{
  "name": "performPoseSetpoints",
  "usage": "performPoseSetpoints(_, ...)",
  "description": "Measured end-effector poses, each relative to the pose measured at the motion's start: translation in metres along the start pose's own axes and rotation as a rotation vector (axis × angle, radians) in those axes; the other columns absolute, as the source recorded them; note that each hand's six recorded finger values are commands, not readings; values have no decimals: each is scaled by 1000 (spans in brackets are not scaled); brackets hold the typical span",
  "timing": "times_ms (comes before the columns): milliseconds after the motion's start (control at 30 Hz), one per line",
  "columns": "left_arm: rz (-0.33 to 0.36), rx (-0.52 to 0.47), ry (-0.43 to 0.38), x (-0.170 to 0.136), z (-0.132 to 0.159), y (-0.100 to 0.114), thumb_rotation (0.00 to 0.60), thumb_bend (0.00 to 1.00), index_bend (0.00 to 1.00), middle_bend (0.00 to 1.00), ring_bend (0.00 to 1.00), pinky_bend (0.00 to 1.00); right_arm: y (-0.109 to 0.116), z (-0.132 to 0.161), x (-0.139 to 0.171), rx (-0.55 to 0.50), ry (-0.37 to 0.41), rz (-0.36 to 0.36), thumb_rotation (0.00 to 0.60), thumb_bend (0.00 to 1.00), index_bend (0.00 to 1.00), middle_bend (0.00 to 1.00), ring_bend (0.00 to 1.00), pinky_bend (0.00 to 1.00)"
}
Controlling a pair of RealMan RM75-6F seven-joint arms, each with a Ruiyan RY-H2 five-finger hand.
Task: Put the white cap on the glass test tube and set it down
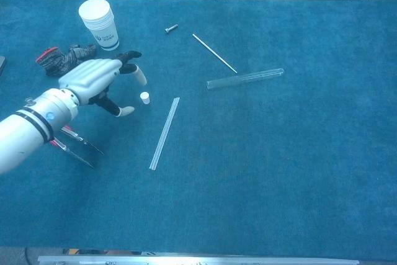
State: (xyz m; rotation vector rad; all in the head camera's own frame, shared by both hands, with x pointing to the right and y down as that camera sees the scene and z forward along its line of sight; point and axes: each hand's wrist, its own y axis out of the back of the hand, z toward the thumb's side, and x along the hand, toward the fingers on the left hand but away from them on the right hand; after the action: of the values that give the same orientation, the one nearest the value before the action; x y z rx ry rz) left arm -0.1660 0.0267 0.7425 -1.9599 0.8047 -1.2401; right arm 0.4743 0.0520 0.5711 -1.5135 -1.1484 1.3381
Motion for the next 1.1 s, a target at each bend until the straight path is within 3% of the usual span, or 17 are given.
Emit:
performPoseSetpoints(700, 7, 75, 12, 27, -2, -14, 600, 246, 381, 0, 0, 16, 0, -1, 0, 4, -9, 4, 600, 301, 264, 202, 41, 221)
performPoseSetpoints(1100, -8, 67, 29, 33, -5, -20, 600, 272, 407, 0, 0, 17, -1, -2, 1, 6, -13, 5, 600, 301, 264, 202, 42, 221)
